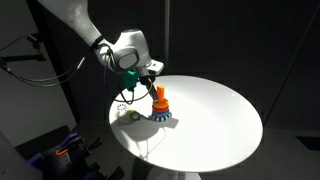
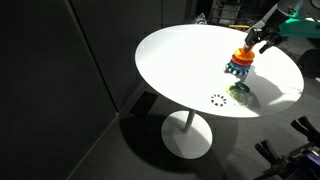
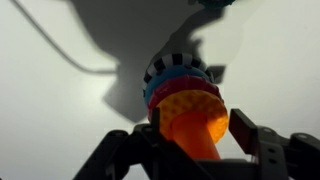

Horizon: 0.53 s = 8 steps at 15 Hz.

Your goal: Put the yellow ring on the table

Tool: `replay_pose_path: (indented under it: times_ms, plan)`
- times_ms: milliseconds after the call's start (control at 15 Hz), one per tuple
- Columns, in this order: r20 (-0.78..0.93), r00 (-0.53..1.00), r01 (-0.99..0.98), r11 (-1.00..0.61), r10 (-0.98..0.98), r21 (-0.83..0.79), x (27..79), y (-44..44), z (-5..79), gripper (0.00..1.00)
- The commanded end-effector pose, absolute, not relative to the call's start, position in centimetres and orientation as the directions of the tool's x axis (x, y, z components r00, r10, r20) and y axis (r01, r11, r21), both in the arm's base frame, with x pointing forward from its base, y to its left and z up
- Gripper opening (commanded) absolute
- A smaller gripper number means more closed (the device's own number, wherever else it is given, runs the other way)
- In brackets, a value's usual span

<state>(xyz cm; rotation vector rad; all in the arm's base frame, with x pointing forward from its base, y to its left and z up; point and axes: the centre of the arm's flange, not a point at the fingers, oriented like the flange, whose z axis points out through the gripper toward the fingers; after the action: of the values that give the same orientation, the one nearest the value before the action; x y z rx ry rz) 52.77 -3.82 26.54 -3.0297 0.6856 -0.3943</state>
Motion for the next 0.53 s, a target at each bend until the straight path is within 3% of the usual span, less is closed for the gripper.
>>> replay_pose_path:
  times_ms: [0, 467]
  plan:
    - [0.236, 0.858, -0.449, -0.89, -0.456, -0.085, 52.5, -4.4, 26.8, 1.0]
    - [0.198, 0.824, -0.532, -0.845, -0.531, -0.057, 51.7, -6.2, 26.6, 1.0]
